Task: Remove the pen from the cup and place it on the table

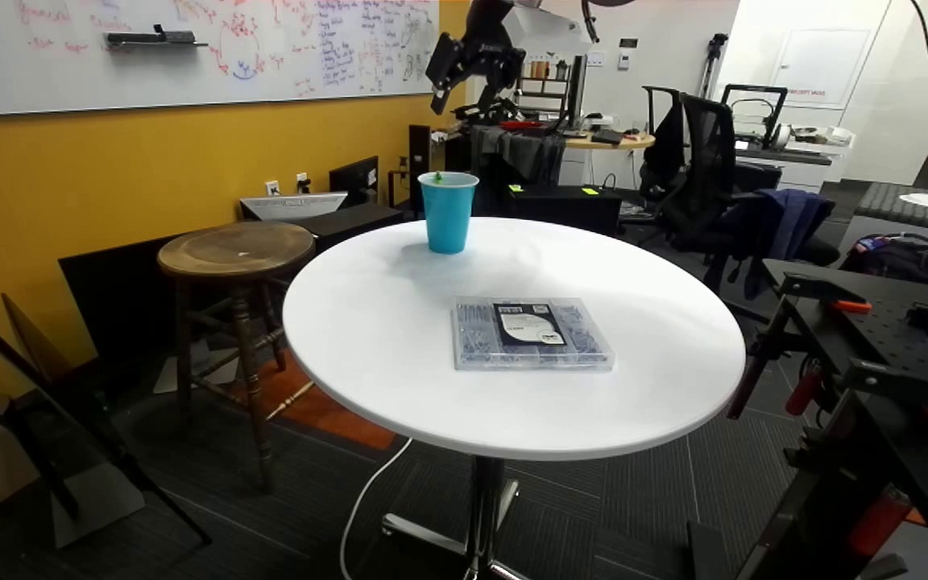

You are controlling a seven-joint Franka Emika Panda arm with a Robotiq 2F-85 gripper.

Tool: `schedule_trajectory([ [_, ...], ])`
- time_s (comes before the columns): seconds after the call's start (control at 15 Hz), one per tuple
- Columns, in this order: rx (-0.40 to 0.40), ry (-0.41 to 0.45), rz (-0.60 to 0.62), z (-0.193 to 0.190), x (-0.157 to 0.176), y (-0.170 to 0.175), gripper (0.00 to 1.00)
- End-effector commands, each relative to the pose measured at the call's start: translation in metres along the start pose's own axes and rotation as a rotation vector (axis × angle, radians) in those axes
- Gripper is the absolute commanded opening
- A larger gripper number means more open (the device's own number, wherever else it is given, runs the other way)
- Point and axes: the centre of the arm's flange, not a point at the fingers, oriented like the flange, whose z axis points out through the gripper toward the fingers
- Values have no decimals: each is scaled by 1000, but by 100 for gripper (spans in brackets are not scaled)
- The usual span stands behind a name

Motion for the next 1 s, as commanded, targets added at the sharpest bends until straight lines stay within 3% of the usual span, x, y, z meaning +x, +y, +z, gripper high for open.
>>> schedule_trajectory([
  [0.0, -29, 25, 6, 32, 9, -13, 100],
  [0.53, -35, -33, -1, 49, -7, -15, 100],
  [0.6, -35, -34, -4, 48, -8, -15, 93],
  [0.67, -34, -35, -2, 48, -8, -14, 72],
  [0.8, -33, -35, -2, 47, -7, -13, 66],
  [0.93, -35, -38, 2, 48, -7, -12, 51],
])
